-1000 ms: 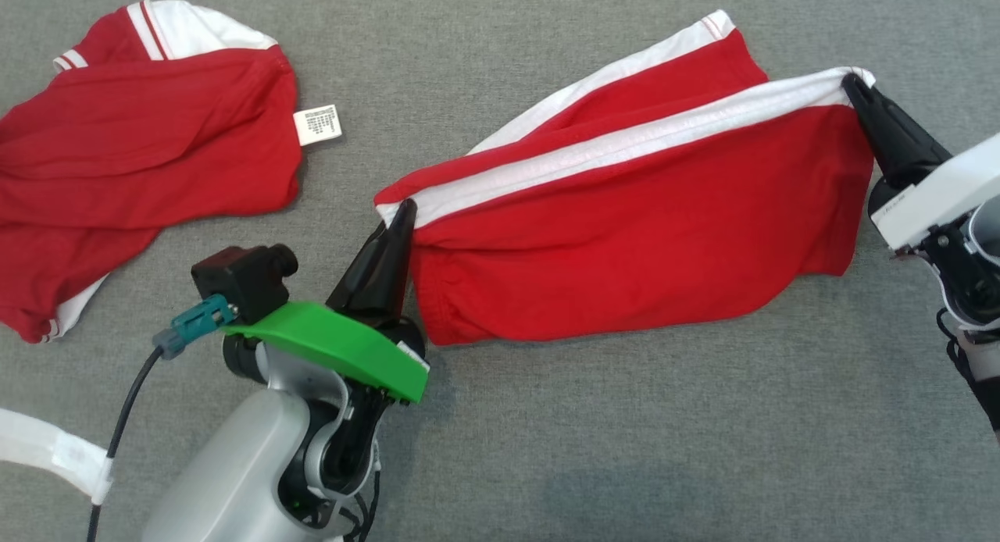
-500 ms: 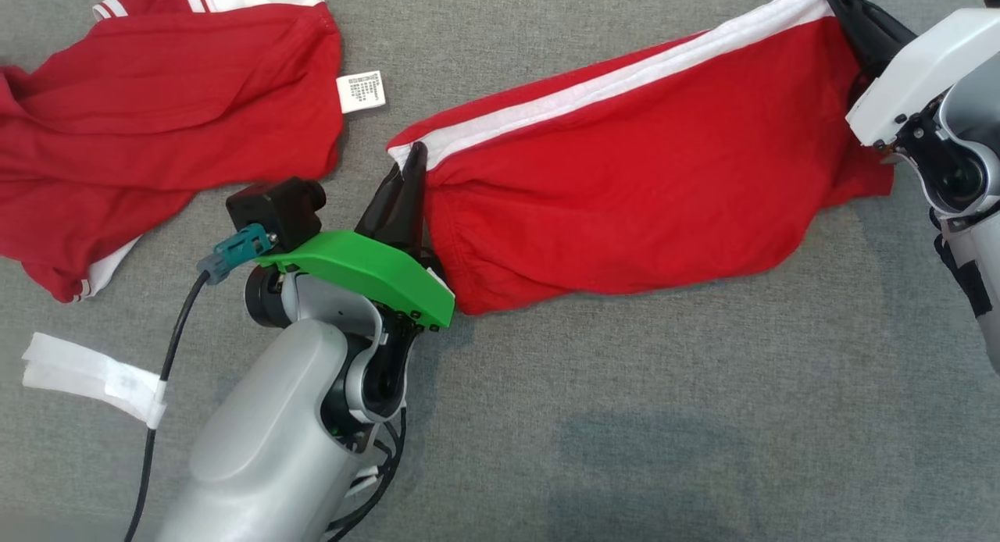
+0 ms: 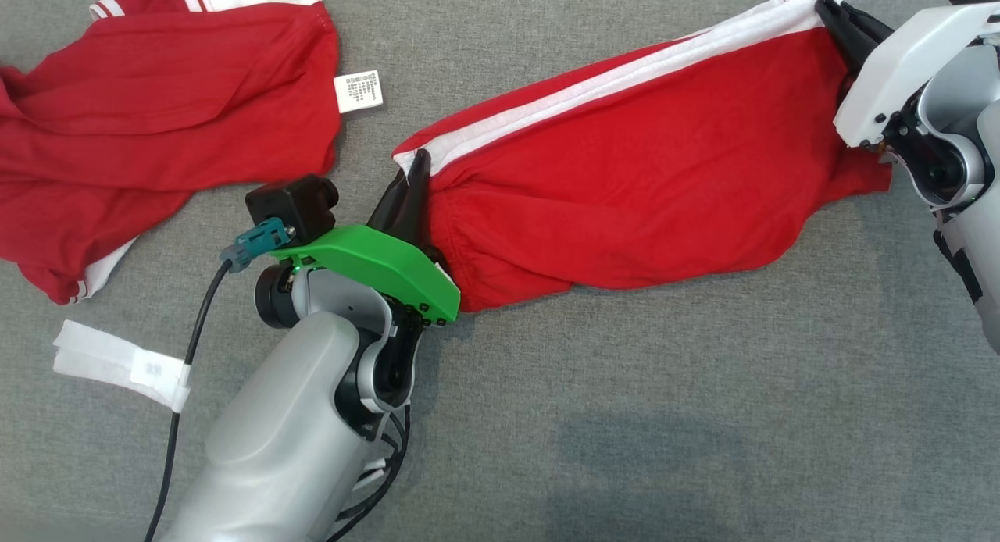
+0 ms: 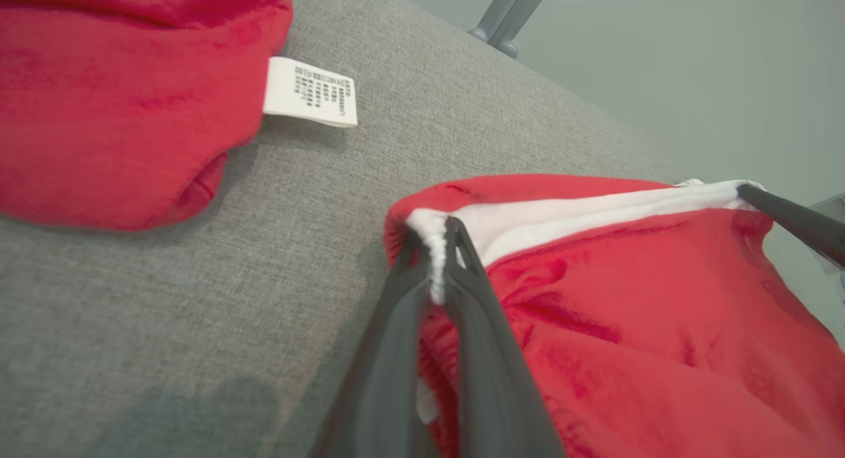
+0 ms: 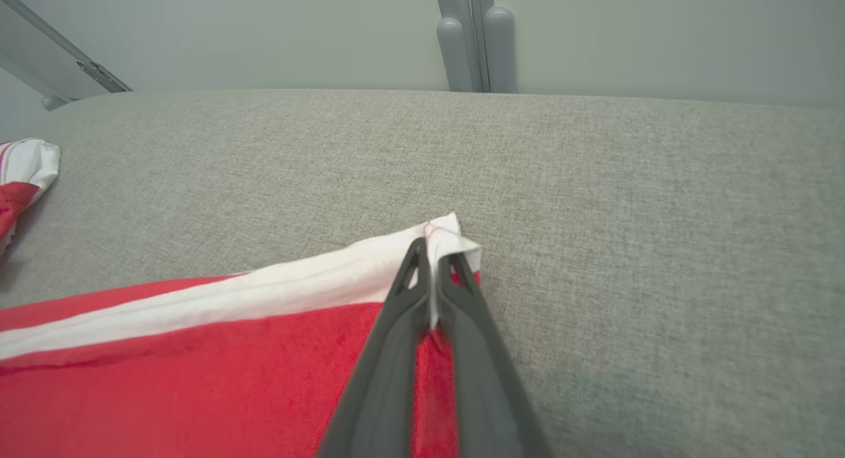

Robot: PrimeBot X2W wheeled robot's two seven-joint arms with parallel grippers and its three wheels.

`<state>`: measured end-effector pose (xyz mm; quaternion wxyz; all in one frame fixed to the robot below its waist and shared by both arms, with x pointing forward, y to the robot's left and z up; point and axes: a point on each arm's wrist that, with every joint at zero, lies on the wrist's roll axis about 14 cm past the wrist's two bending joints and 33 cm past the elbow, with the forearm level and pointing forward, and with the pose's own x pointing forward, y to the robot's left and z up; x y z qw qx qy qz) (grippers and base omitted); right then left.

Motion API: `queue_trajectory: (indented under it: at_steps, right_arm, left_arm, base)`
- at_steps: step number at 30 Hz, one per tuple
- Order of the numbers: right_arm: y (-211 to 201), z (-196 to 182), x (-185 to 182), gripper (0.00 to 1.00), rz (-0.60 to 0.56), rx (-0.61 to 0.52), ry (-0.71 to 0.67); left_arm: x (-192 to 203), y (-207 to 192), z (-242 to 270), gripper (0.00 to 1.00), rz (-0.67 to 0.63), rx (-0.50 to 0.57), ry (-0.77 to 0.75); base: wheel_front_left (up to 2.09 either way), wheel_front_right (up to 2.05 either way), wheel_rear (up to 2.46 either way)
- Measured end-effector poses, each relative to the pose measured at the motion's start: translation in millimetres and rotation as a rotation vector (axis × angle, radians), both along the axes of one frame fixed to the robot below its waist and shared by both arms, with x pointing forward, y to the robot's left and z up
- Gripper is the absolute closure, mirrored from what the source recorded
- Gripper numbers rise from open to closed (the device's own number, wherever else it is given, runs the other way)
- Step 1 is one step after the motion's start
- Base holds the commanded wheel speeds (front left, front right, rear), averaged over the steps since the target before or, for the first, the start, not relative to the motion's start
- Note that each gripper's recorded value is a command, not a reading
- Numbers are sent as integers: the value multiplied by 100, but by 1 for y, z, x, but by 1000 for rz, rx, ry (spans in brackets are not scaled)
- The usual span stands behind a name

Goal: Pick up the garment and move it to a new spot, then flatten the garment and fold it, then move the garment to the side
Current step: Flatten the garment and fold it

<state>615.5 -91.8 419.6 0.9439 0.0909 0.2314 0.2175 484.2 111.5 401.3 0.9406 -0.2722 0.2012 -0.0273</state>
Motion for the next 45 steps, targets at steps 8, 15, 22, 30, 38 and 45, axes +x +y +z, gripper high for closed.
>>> queue_trajectory:
  at_steps: [8, 15, 22, 30, 38, 45]
  right_arm:
    - [4, 6, -6, 0, 39, -48, 4]
    - [10, 30, -16, 0, 98, -59, -22]
    - [-12, 44, -29, 0, 95, -138, -6]
    - [-29, 35, -38, 0, 79, -225, 34]
    - [-25, -11, -43, 0, 87, -264, 124]
    - [-19, -36, -50, 0, 109, -301, 183]
  left_arm:
    - [-2, -7, 6, 22, -24, 3, -5]
    - [-7, -3, 23, 0, -26, 37, -55]
    - [-20, 2, 50, 0, -41, 111, -164]
    - [-31, 16, 79, 0, -15, 205, -282]
    - [-41, 43, 68, 0, 23, 297, -279]
    - [-61, 58, 52, 0, 25, 333, -237]
  base:
    - [0, 0, 0]
    - [0, 0, 0]
    - [0, 0, 0]
    - [0, 0, 0]
    - [0, 0, 0]
    - [0, 0, 0]
